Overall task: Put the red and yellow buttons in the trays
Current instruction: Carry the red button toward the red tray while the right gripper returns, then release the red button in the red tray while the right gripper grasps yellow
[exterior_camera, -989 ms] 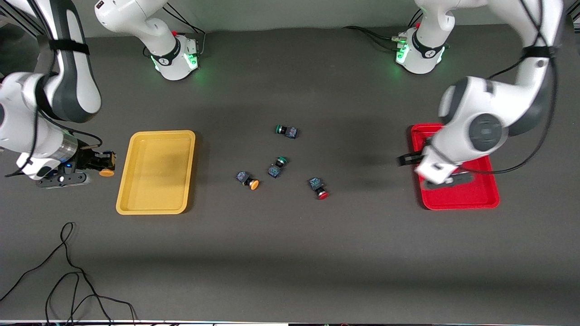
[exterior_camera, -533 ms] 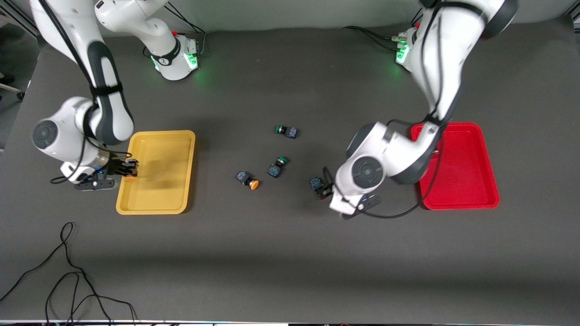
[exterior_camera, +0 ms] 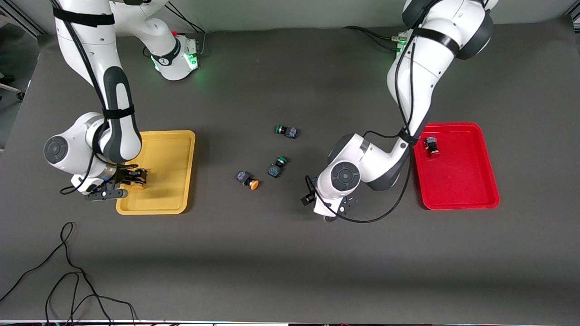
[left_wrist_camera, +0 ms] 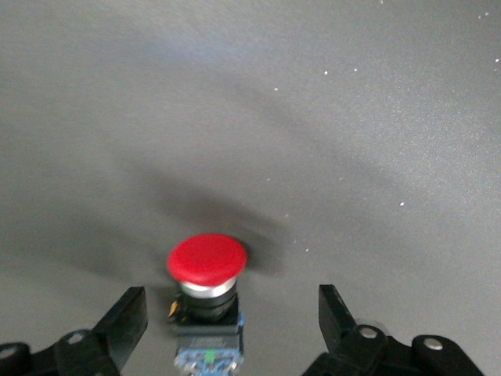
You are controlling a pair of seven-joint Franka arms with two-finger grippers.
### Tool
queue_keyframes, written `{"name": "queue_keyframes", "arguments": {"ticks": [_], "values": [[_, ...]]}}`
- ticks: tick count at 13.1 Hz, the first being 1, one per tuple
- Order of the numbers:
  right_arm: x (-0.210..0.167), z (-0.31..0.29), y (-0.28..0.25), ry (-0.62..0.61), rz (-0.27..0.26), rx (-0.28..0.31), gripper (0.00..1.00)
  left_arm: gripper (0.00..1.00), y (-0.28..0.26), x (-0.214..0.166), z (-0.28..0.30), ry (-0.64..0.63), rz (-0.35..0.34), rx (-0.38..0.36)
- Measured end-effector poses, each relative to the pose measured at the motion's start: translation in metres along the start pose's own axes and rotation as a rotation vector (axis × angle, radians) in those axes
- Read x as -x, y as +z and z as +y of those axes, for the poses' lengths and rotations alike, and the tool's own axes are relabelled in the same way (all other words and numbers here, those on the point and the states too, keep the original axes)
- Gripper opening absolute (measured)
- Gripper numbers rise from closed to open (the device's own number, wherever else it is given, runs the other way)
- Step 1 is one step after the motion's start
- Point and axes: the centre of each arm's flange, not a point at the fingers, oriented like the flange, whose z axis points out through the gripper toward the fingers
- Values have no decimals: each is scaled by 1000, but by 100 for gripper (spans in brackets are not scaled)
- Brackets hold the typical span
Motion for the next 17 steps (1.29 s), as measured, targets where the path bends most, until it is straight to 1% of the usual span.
{"name": "queue_keyframes", "arguments": {"ticks": [1, 2, 3, 5, 6, 7, 8, 9, 10, 12, 14, 15, 17], "values": [[-8, -3, -15, -12, -11, -19, 87, 94, 8, 2, 2, 6, 6, 12], [-17, -6, -36, -28, -20, -29, 98, 93, 15, 5, 3, 10, 8, 15], [-26, -11, -60, -40, -34, -31, 100, 83, 18, 5, 3, 12, 10, 15], [-43, -38, -113, -47, -71, -27, 100, 56, 17, 4, 3, 12, 14, 15], [-49, -54, -137, -50, -72, -23, 100, 44, 15, 3, 3, 13, 17, 16], [-54, -71, -154, -69, -64, -22, 100, 34, 12, 1, 3, 13, 20, 13], [-57, -91, -163, -103, -55, -19, 100, 33, 6, -4, -1, 15, 24, -11], [-58, -116, -165, -143, -54, -16, 100, 33, -9, -18, -9, 25, 27, -57], [-58, -143, -163, -187, -58, -11, 100, 33, -32, -37, -22, 60, 15, -109], [-54, -203, -155, -280, -63, 1, 100, 33, -90, -83, -61, 155, -16, -178], [-48, -267, -143, -389, -45, 18, 100, 33, -142, -135, -116, 254, -34, -210], [-44, -298, -135, -458, -29, 24, 100, 33, -157, -157, -149, 300, -42, -225], [-35, -348, -117, -611, 5, 30, 100, 33, -164, -187, -221, 376, -72, -258]]}}
